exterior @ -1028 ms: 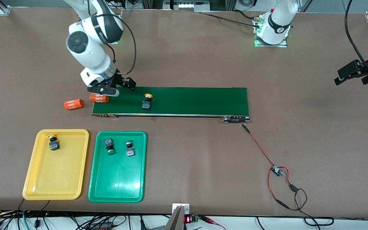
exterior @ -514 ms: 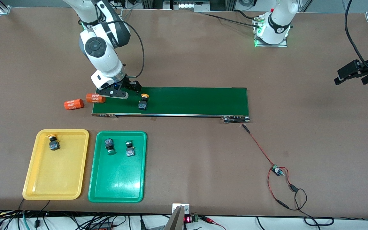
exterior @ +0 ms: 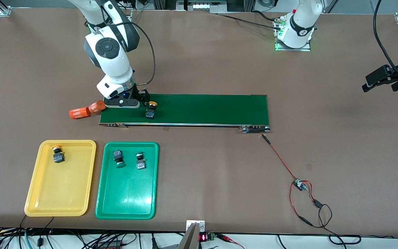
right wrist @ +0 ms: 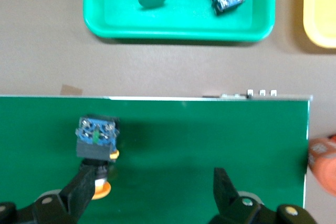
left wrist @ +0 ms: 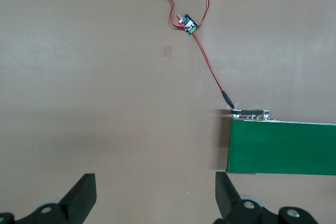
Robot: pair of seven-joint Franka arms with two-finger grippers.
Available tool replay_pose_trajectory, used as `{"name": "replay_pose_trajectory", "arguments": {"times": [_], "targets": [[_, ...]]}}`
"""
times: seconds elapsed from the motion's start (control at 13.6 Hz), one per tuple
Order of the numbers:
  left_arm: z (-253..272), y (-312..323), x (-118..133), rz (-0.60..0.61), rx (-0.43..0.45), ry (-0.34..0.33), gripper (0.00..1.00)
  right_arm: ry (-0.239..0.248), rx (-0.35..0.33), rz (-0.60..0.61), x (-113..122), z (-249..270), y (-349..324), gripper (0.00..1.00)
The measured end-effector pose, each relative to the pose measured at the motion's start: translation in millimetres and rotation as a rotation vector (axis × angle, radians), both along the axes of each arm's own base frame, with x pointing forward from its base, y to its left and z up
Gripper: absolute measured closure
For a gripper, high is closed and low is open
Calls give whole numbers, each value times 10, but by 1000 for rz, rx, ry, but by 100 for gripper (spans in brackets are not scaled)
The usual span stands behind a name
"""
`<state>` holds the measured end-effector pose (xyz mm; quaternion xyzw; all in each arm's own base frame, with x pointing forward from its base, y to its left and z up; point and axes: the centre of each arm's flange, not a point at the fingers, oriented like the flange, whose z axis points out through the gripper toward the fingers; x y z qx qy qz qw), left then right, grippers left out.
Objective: Sort buttons by color to trays
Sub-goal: 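Close the right gripper on the yellow-ringed button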
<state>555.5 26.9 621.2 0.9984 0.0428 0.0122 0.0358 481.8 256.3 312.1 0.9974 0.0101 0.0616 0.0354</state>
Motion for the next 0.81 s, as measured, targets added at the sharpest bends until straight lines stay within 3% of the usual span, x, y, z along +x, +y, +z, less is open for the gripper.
{"name": "replay_pose_trajectory", "arguments": {"times": [0.37,0.81], "targets": [[-25,55,5,10,0,5,0,8,17,3,128,-141,53,0],[-27,58,6,10,0,5,0,24,33,-84,290,-308,-38,0]]}}
